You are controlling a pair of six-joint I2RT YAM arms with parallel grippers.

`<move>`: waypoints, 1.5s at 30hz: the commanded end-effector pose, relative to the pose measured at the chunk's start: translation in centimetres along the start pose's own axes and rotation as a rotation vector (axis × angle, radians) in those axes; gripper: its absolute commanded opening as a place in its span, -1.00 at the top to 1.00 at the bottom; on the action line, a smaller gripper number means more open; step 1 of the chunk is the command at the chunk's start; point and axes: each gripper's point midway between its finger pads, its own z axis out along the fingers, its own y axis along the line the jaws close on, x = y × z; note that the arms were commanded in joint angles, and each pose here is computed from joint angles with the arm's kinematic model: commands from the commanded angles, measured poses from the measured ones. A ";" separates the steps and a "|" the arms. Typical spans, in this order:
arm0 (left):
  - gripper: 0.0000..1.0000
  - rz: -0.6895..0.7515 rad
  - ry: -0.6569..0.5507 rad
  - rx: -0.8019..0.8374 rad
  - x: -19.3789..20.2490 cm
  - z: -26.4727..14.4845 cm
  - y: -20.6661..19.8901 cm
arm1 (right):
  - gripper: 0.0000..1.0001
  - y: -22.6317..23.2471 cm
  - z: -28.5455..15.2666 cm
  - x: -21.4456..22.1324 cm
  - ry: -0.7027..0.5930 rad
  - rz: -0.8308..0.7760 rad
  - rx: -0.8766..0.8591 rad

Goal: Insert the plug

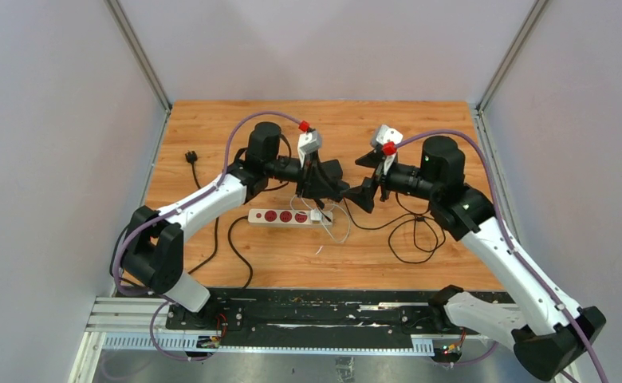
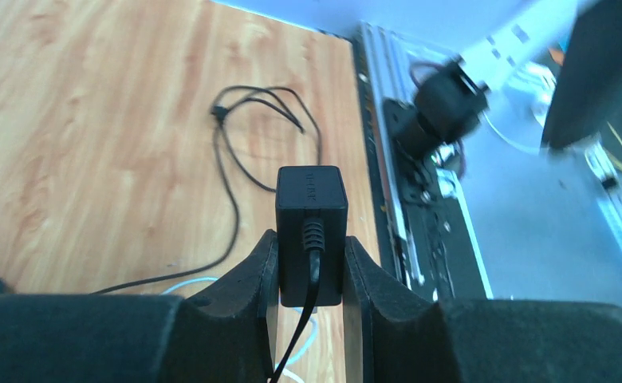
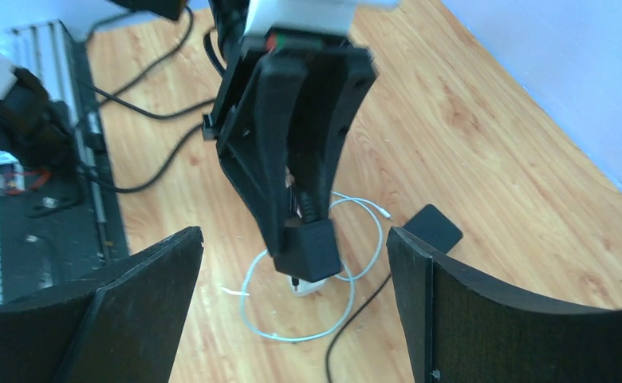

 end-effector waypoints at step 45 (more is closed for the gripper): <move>1.00 0.297 -0.036 0.202 -0.2 -2.7 -6.6 | 0.00 6.0 2.5 1.4 0.093 0.181 -0.387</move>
